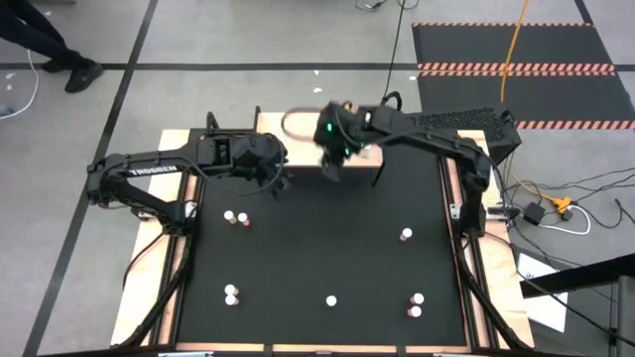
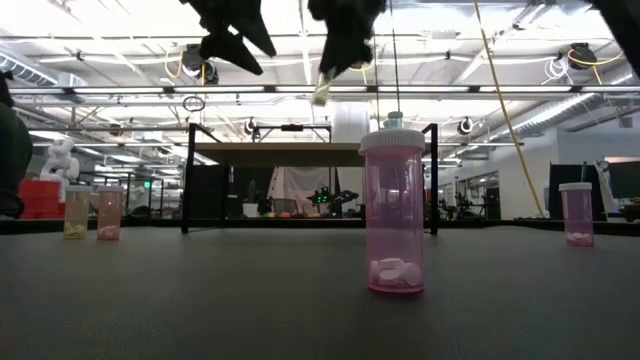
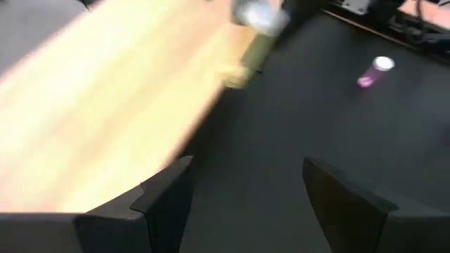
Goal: Pick and place medicine bottles onto shelf by color
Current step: Put the right yellow pill bottle on the shelf
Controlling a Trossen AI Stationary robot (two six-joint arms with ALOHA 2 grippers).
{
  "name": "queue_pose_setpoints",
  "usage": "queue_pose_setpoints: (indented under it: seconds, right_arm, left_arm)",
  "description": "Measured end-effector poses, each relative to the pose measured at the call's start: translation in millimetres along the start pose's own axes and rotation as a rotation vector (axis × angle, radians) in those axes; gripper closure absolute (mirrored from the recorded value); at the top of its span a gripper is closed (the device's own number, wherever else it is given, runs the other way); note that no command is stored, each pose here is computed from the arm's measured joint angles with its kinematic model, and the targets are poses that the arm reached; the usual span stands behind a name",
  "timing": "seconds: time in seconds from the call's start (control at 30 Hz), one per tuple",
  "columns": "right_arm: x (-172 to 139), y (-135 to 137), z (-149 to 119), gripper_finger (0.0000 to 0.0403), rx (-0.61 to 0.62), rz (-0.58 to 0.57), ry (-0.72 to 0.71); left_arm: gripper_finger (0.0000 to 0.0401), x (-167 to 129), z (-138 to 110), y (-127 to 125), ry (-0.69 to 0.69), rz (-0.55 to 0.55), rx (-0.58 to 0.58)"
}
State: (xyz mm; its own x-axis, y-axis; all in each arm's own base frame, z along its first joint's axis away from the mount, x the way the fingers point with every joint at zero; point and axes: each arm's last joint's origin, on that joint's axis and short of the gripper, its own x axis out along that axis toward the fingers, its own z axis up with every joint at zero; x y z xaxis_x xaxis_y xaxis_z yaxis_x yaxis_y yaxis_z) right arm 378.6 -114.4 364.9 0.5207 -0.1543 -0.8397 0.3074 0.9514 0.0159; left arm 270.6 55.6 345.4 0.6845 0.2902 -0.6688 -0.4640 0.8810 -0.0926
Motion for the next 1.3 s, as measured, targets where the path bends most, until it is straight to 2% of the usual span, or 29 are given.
queue_pose_setpoints:
  seconds: [0.1,0.23,0.37,0.5,0.77,1.3]
  right_arm:
    - [9,-39,5,0.0284,0.123,-0.054,-0.030]
    - [19,-83,-2,0.0284,0.244,-0.113,0.015]
    - [21,-110,-10,0.0284,0.291,-0.145,0.060]
    - [17,-127,-15,0.0284,0.292,-0.165,0.073]
    - [14,-143,-20,0.0284,0.277,-0.187,0.081]
    - [27,-142,-30,0.0284,0.237,-0.170,0.148]
  left_arm:
    - [0.0135,1,4,13,-0.006,0.024,0.052]
    - [0.0135,3,7,29,0.001,0.022,0.084]
    - [0.0135,4,9,43,0.004,0.022,0.096]
    - [0.0135,4,11,52,-0.003,0.037,0.058]
    - [0.0135,4,16,57,-0.051,0.039,0.026]
    - [0.0135,4,16,57,-0.046,0.030,0.003]
